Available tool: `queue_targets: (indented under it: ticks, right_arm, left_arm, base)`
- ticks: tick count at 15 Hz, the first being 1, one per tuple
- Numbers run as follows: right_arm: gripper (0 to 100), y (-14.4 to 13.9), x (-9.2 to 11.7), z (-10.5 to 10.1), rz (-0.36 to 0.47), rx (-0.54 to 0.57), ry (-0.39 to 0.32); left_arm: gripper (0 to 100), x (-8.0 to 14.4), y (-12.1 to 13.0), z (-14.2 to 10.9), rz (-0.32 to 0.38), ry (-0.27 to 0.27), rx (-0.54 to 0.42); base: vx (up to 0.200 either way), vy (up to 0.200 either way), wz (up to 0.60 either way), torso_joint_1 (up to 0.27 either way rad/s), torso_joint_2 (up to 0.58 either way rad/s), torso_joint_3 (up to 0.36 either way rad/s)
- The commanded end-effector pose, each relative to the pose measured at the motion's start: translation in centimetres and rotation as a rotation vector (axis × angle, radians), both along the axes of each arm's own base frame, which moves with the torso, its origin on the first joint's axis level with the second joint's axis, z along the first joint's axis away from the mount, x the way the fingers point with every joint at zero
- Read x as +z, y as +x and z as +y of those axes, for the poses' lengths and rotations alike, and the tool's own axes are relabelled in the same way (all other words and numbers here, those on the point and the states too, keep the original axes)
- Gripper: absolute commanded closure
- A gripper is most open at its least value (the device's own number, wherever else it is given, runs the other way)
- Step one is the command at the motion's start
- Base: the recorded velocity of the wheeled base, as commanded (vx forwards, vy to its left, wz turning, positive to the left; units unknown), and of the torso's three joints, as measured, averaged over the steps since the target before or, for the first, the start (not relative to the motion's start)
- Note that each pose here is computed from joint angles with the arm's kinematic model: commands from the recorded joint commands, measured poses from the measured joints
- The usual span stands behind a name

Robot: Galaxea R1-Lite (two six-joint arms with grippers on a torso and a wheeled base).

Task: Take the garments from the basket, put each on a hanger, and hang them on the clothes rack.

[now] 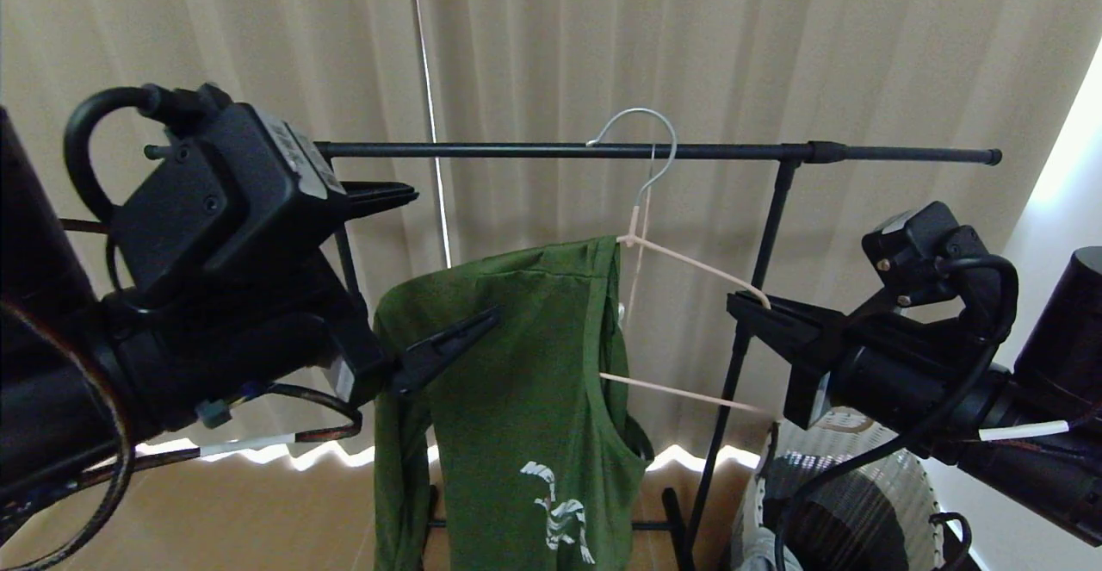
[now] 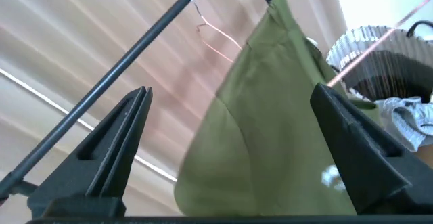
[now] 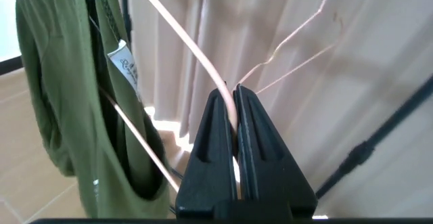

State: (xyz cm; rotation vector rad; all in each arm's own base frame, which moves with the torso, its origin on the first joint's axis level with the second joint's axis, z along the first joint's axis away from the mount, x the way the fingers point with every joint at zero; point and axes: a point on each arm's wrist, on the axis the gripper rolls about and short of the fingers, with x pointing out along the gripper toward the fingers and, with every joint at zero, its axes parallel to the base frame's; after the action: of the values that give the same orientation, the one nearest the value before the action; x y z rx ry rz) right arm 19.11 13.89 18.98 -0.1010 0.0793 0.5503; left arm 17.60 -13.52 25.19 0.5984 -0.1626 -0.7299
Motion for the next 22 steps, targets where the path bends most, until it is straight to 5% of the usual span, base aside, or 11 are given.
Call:
queue_targets:
  ticks: [1,13,14,22]
  right_arm:
    - [100,-0.2,0.1,0.1,-0.006,0.015,-0.004]
    - [100,-1.9,-0.4,1.1,-0.086,0.143,-0.016]
    - [100,-1.9,-0.4,1.1,-0.093,0.143,-0.011]
    - [100,-2.0,-0.3,1.0,-0.102,0.154,-0.003]
  left_arm:
    - [0,-1.2,2.2,-1.6,0.045,0.038,0.002]
    - [0,-1.7,3.0,-1.6,0.058,0.054,0.026]
    - [100,-1.8,3.0,-1.6,0.062,0.056,0.027]
    - [100,-2.0,2.9,-1.3,0.070,0.056,0.031]
  base:
    - [0.000,0.000,0.00,0.000,0.00,0.000]
    - [0.000,0.000,0.00,0.000,0.00,0.000]
    - [0.000,0.000,0.00,0.000,0.00,0.000]
    - [0.000,0.000,0.00,0.000,0.00,0.000]
